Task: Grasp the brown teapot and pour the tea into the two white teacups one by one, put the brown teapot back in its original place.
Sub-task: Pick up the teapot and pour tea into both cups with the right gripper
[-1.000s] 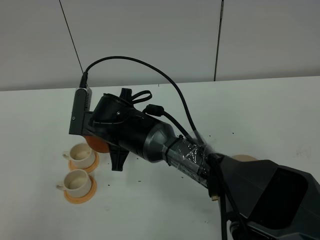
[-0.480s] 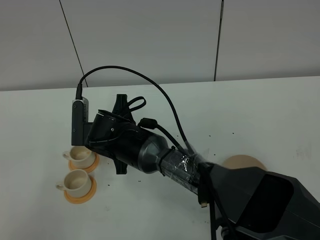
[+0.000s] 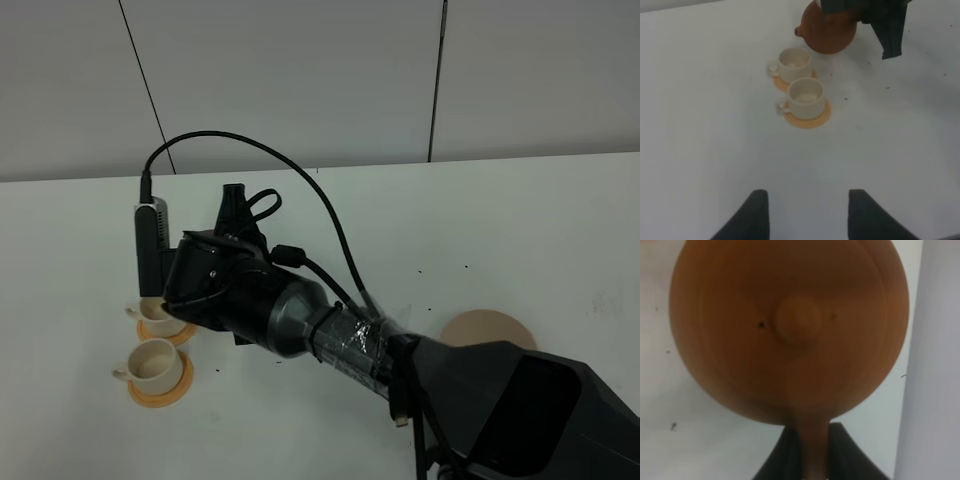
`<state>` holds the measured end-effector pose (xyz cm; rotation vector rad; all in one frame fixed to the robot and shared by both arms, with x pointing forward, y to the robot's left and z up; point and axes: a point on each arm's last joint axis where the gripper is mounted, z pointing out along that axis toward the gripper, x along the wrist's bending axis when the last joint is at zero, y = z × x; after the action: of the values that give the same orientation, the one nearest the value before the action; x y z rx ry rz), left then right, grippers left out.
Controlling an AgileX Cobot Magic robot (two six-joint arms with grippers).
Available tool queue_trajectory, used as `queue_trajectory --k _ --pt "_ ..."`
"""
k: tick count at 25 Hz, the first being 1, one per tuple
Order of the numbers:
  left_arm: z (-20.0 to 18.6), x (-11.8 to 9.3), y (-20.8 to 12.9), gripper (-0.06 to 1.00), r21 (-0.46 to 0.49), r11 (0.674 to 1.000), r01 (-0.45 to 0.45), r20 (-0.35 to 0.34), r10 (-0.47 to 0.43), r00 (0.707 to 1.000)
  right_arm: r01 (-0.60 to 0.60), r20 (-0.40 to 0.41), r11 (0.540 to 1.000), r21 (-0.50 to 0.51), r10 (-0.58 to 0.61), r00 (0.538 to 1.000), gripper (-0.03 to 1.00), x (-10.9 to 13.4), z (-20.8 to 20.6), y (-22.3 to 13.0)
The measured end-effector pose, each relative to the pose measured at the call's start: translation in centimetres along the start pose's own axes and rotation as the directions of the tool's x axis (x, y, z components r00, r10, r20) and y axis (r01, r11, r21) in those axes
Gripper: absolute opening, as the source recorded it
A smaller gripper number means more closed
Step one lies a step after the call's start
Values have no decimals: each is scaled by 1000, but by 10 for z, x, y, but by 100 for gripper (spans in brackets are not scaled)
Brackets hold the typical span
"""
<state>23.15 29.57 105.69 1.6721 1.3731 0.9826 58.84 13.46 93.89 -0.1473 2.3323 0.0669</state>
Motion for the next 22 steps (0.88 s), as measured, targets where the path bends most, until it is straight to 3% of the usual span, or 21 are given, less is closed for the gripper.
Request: queue_trajectory --k 22 --pt "0 0 0 43 0 1000 0 0 0 1000 165 57 986 9 -165 985 9 1 -6 8"
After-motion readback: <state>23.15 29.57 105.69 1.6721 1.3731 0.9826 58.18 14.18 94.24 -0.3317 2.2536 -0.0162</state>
